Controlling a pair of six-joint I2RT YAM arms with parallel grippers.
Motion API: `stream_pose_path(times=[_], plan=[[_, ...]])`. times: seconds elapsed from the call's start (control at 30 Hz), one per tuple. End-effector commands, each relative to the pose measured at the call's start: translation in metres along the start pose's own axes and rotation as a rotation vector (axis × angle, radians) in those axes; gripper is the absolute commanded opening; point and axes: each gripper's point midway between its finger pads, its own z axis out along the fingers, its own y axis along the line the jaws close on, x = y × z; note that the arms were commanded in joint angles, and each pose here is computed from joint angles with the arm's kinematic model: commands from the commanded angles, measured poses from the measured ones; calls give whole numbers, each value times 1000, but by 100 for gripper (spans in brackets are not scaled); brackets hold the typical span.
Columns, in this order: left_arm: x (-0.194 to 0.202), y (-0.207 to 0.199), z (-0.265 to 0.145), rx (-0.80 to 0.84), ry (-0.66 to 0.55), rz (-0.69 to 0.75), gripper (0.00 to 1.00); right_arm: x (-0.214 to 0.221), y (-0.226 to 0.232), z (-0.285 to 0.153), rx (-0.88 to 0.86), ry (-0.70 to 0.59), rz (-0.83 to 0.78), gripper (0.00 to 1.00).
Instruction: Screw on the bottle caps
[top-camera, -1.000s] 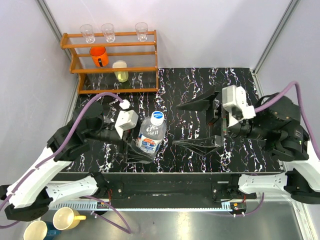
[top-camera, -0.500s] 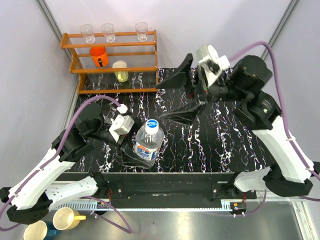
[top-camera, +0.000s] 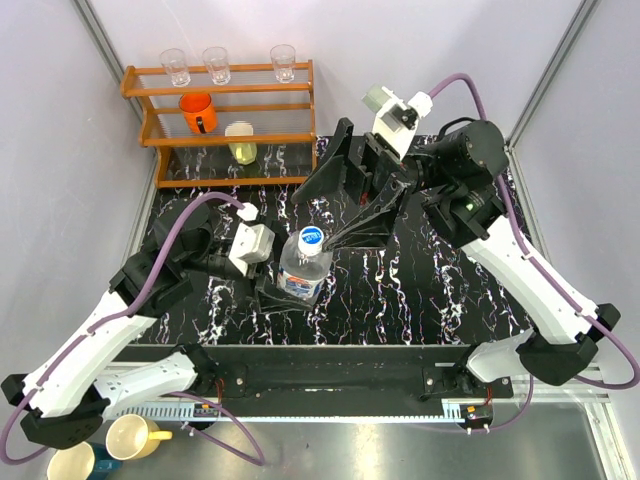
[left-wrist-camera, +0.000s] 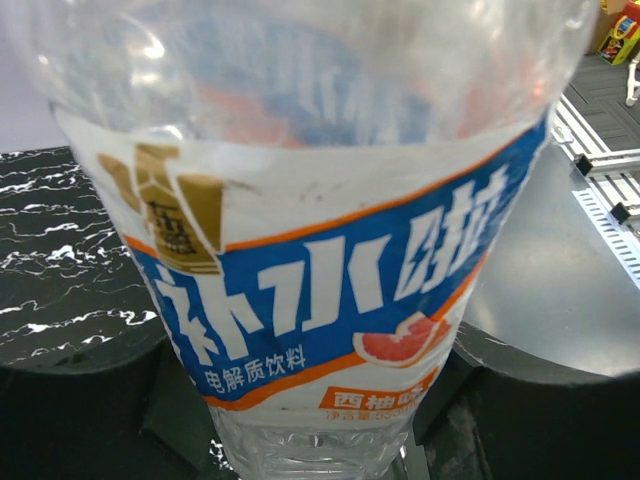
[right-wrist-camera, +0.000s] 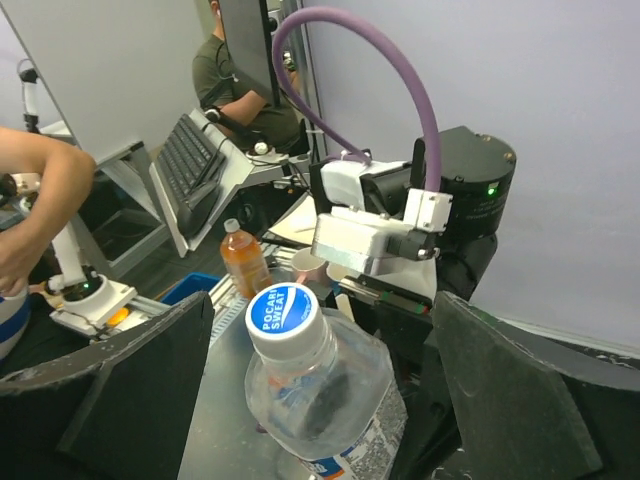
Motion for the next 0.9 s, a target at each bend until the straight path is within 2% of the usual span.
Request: stream_pose_path(times=[0.0, 0.6, 0.87], plan=[[-25, 12, -1, -47, -71, 86, 39, -4, 22, -4, -68, -2, -19, 98], [-21, 34, 0, -167, -122, -51, 35, -5, 12, 0, -49, -34, -34, 83], [-23, 43, -4, -223, -139, -51, 36, 5, 1, 6, 12, -6, -18, 75]])
